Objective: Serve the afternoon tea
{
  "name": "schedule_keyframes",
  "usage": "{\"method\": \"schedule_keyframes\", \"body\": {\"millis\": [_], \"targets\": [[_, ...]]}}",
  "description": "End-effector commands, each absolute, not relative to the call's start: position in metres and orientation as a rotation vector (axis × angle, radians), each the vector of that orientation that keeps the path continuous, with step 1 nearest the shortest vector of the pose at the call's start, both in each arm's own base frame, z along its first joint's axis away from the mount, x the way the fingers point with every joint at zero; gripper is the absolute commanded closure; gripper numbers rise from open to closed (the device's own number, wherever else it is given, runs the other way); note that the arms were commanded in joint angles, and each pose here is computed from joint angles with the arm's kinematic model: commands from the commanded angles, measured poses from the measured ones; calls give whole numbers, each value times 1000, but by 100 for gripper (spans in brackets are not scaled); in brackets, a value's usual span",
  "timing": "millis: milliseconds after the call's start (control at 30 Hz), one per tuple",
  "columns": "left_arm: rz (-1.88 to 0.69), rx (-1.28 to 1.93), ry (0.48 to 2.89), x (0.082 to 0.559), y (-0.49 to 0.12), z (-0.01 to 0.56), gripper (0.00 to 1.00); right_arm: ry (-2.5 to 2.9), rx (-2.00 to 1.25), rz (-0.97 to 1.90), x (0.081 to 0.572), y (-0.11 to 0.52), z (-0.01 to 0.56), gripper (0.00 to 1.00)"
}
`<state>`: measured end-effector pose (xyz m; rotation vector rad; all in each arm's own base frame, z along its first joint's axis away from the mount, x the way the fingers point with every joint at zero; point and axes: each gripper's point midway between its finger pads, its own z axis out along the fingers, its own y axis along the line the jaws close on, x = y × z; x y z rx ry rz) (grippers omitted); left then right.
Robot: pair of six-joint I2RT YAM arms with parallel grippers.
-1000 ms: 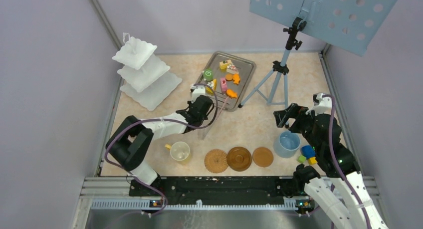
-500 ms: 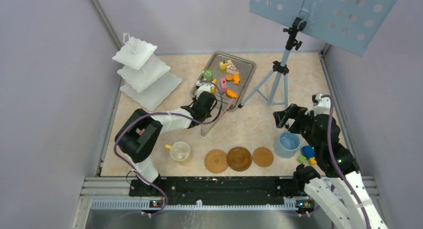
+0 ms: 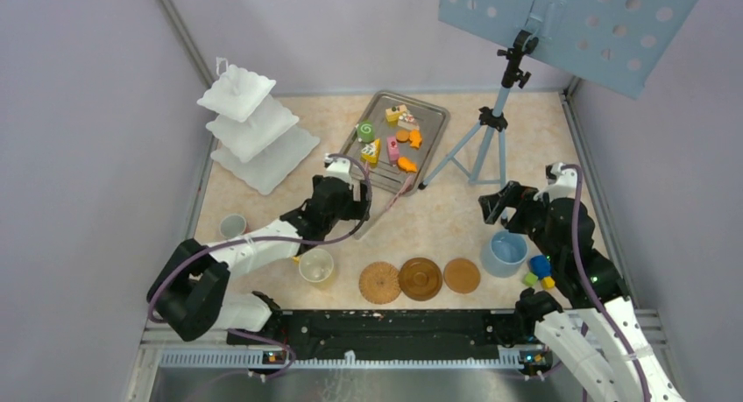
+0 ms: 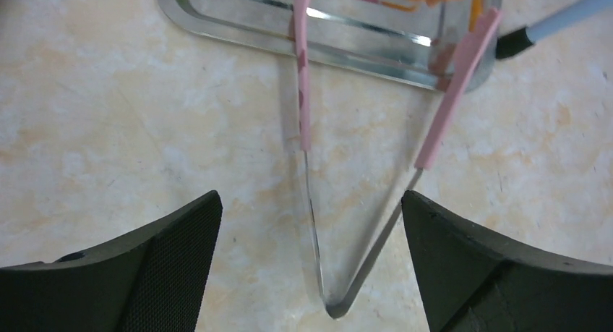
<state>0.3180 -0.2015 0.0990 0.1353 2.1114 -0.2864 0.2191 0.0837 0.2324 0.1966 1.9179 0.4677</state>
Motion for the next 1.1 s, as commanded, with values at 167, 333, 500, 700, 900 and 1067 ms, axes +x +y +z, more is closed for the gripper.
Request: {"method": "schedule_keyframes", "body": {"millis": [167,333,500,700,900,1067], "targets": [[-496,350,2081,297,-236,77,1,1889,161,485,221,89,242,1],[-473,402,2066,295,-238,68,1,1887,157,491,220,89,243,2],[-435,399,2099,301,-241,49,1,1883,155,494,221,90,242,2],[-355,407,2083,311,-249,36,1,1881,155,494,221,90,241,2],[-270,422,2015,311,-251,32,2,1882,156,495,223,91,239,2],[-209,411,1990,312,-244,27,3,1881,157,495,223,91,238,2]]}}
